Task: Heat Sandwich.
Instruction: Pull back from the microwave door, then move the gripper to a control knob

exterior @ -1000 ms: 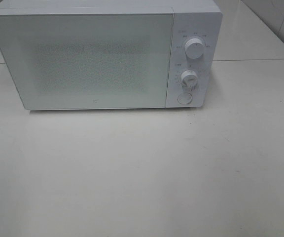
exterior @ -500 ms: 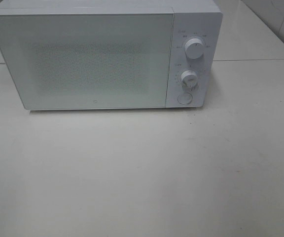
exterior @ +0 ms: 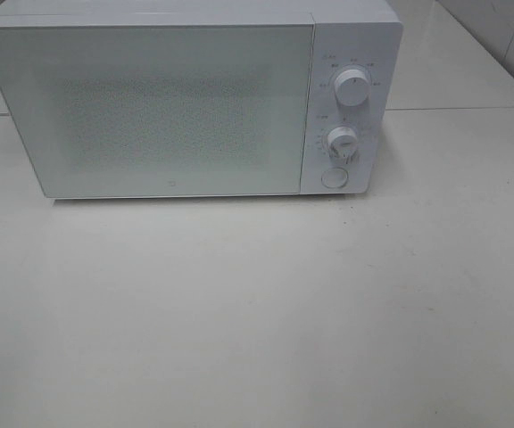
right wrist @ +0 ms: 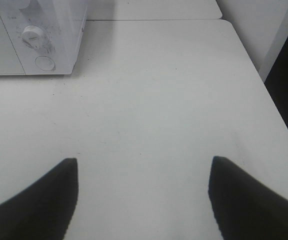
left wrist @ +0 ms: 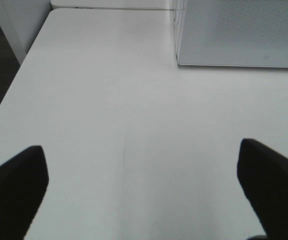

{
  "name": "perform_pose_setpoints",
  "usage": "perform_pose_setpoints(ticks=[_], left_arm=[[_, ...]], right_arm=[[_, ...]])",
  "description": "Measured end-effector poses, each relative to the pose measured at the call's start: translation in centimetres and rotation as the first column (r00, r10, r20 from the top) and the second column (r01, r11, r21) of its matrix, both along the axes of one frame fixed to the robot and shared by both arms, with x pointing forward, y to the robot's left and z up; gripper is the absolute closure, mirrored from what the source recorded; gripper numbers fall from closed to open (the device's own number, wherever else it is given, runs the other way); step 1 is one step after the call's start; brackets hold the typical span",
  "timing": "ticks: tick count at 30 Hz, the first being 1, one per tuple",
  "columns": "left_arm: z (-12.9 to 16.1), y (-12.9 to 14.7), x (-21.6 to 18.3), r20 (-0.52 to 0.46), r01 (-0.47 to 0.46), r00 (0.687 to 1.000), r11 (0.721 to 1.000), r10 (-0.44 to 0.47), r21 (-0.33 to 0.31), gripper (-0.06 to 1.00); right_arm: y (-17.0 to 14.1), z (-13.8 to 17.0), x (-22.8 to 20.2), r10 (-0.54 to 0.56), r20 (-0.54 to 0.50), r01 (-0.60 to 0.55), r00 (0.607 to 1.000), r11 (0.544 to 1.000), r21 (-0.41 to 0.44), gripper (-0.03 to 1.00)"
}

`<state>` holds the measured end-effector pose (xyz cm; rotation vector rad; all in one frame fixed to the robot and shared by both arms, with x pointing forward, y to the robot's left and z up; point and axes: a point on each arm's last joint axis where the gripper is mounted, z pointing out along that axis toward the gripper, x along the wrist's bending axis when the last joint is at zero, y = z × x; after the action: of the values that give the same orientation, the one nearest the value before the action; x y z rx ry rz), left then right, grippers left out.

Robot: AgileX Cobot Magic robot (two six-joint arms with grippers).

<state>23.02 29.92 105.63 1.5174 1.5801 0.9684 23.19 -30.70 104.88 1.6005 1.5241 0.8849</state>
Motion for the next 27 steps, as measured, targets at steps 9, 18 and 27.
perform_pose_setpoints(ticks=[9, 18, 27], left_arm=[[0.00, 0.00, 0.00, 0.000, -0.007, 1.000, 1.000, 0.007, -0.014, -0.03], [0.00, 0.00, 0.00, 0.000, -0.007, 1.000, 1.000, 0.007, -0.014, -0.03], [0.00, 0.00, 0.00, 0.000, -0.007, 1.000, 1.000, 0.007, -0.014, -0.03]], right_arm=[[0.00, 0.00, 0.00, 0.000, 0.000, 0.000, 1.000, 1.000, 0.000, 0.27], [0.00, 0.00, 0.00, 0.000, 0.000, 0.000, 1.000, 1.000, 0.000, 0.27], [0.00, 0.00, 0.00, 0.000, 0.000, 0.000, 1.000, 1.000, 0.000, 0.27]])
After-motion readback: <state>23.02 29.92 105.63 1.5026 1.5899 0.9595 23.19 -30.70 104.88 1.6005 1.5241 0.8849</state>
